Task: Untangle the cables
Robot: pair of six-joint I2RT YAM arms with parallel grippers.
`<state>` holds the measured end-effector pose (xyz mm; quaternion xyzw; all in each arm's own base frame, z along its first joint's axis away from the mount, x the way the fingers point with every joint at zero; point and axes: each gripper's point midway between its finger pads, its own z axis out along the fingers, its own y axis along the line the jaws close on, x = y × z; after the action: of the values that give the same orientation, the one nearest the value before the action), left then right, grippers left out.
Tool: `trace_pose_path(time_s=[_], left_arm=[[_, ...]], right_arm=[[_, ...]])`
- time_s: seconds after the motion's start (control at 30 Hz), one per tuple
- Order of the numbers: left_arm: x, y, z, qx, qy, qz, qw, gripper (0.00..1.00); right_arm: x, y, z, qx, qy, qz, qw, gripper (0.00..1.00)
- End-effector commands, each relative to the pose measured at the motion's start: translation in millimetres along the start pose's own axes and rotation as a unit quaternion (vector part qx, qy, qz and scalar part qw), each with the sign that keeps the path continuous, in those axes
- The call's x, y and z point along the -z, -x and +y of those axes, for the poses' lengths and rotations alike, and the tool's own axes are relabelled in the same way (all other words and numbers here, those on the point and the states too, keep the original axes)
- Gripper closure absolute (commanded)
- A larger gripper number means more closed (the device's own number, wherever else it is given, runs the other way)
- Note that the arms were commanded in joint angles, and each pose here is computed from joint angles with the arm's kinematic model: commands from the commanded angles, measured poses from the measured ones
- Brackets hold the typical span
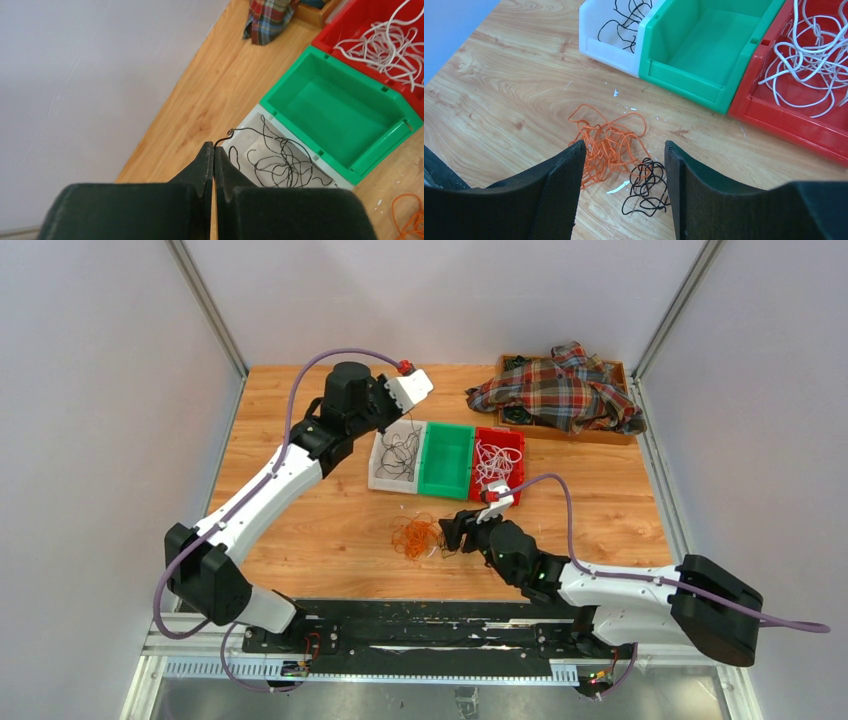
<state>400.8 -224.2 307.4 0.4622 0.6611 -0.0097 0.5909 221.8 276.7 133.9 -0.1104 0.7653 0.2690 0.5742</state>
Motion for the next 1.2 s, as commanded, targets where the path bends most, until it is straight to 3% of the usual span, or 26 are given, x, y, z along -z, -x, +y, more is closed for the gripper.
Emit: trace_pose_path(time_s=[0.0, 0.27, 0.63, 0.93, 1.17], left_arm=[[-8, -14, 4, -0.027, 0.006, 0.033, 0.999, 0.99], [-40, -63, 5, -0.054, 0.008, 0.097, 0.994, 1.00], [-78, -106, -20, -0.049, -0.005, 0.112, 0.992, 1.00], [-96, -152, -56, -0.008, -0.043, 0.160, 0.986, 0.99], [-99, -188, -83, -0.003, -0.079, 0.205, 0.976, 1.00]], right_arm=[[1, 0, -13, -0.005, -0.025, -0.004, 1.000, 0.41], [-1, 2, -13, -0.003, -0.028, 0.000, 1.000, 0.41], [1, 7, -23, -0.007, -0.042, 0.000, 0.999, 0.41], [1, 5, -27, -0.011, -0.047, 0.009, 0.999, 0.41], [5, 9, -33, -0.024, -0.057, 0.016, 0.998, 0.34]])
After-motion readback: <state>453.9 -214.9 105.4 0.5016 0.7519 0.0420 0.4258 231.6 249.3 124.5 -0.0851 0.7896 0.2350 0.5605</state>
